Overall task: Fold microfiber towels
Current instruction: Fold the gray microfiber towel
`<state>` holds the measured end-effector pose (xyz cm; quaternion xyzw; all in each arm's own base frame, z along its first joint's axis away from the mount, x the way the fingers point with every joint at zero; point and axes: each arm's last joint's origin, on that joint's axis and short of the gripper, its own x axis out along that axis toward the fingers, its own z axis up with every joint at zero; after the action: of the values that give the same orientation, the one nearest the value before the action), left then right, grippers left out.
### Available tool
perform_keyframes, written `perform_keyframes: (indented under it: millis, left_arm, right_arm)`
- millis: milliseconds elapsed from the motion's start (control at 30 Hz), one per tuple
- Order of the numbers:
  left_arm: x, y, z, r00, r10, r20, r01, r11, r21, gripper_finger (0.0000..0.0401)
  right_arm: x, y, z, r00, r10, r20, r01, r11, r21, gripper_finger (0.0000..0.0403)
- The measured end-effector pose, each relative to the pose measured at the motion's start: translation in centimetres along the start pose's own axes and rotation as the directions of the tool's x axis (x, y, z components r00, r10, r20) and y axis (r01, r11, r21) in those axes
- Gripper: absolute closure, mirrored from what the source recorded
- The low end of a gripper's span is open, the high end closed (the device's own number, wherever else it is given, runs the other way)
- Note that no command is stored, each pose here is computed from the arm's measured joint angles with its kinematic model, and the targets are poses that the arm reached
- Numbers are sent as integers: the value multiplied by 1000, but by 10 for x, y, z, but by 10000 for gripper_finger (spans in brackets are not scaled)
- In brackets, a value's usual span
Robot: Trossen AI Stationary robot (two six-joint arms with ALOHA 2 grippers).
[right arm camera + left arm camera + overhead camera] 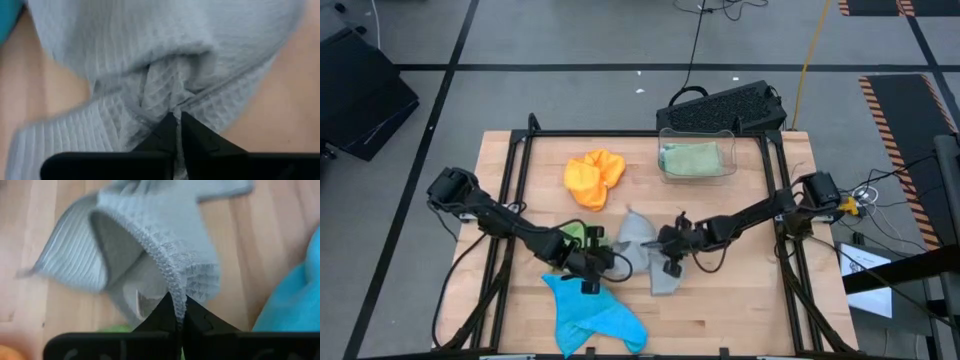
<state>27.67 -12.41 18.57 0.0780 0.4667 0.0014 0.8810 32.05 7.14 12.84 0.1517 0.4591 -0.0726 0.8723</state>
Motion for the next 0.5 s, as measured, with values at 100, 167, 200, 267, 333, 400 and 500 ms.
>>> perform_keyframes:
  millis: [100, 167, 200, 267, 333, 400, 500]
  left_arm:
    - [1, 4, -3, 999, 40, -37, -39, 999, 29, 387]
    - [2, 11, -6, 994, 87, -67, -85, 996, 33, 390]
    - [2, 14, -7, 991, 108, -79, -106, 994, 32, 394]
    - [4, 21, -8, 982, 163, -100, -160, 987, 30, 397]
    - [5, 30, -8, 968, 227, -109, -228, 974, 9, 393]
    - [6, 38, -7, 952, 287, -107, -291, 956, -22, 388]
    - [8, 46, -5, 939, 330, -100, -338, 938, -74, 388]
  right_arm:
    - [-3, 10, -11, 996, 40, -85, -39, 999, 12, 389]
    - [-5, 18, -19, 993, 38, -110, -36, 999, 17, 394]
    - [-6, 22, -23, 992, 43, -119, -41, 999, 18, 396]
    - [-8, 31, -29, 988, 67, -137, -61, 997, 47, 398]
    - [-9, 39, -34, 987, 84, -139, -70, 992, 102, 393]
    - [-12, 45, -37, 986, 101, -134, -79, 984, 162, 377]
    - [-20, 49, -40, 985, 105, -134, -73, 971, 226, 336]
